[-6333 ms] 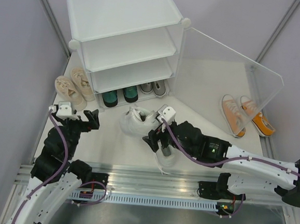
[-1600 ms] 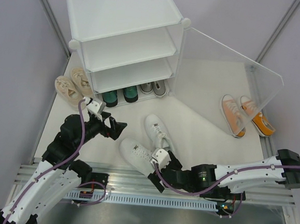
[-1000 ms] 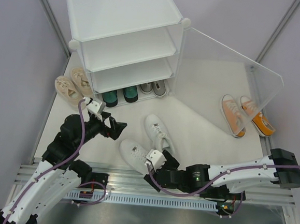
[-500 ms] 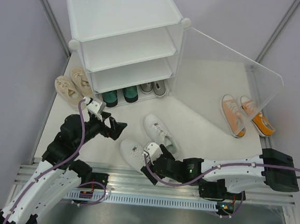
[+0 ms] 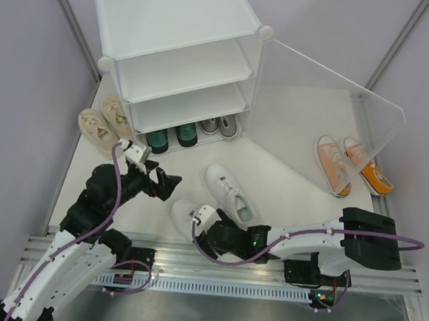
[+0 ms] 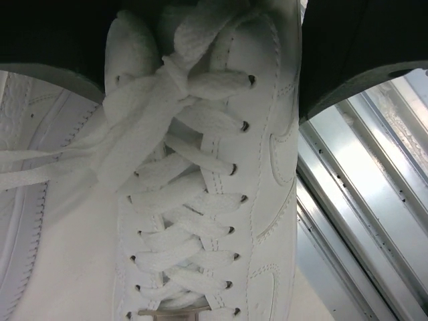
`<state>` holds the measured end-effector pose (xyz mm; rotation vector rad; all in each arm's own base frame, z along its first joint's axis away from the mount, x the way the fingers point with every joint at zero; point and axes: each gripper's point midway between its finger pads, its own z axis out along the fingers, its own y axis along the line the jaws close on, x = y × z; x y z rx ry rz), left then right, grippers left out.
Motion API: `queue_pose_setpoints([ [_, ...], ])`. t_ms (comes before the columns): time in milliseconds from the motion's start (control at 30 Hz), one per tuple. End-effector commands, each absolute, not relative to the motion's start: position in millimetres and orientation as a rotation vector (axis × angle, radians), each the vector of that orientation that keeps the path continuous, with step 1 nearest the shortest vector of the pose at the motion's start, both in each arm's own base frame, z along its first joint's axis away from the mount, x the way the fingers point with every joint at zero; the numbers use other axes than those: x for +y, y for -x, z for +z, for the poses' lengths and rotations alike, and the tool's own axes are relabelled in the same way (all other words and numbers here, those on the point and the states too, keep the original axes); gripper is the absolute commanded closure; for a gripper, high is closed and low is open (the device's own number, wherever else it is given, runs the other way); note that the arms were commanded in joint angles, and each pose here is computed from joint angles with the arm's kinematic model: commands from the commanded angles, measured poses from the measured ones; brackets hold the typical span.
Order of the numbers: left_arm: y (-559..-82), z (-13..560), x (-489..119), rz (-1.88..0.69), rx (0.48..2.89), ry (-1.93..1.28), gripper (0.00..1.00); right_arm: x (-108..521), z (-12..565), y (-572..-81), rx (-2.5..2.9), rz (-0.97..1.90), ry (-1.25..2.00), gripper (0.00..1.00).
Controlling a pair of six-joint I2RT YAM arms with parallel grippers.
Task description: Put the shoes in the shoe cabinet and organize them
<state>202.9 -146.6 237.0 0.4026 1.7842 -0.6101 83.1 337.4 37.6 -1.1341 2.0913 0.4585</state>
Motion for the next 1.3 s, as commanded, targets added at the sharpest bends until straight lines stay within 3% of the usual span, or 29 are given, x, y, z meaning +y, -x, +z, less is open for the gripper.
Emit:
queue_pose_setpoints([
  [0,-202.3,246.0,-145.1,-0.590,1.740,-0.428,0.01,328.7,5.5,-73.0,2.171,0.444,1.194,0.21],
  [67,-201.2,254.1,-138.9,-0.570,1.715,-0.402,0.00,329.8,5.1,-75.3,2.179,0.443,1.185,0.41],
  [100,-204.2,256.4,-132.2,-0.537,1.709,-0.365,0.00,329.5,3.1,-75.6,2.184,0.434,1.191,0.59],
  [233,-205.9,266.1,-111.7,-0.463,1.666,-0.264,0.00,343.0,17.6,-83.3,2.163,0.451,1.167,0.83],
  [300,-206.2,270.3,-104.5,-0.437,1.648,-0.232,0.01,348.9,28.4,-89.4,2.145,0.461,1.146,0.99],
  [1000,-203.4,283.9,1.9,-0.061,1.556,0.305,0.00,415.9,220.5,-207.4,1.860,0.608,0.813,0.99],
  [1267,-201.7,280.3,22.6,0.013,1.538,0.451,0.01,419.2,248.4,-282.5,1.896,0.538,0.696,0.99],
])
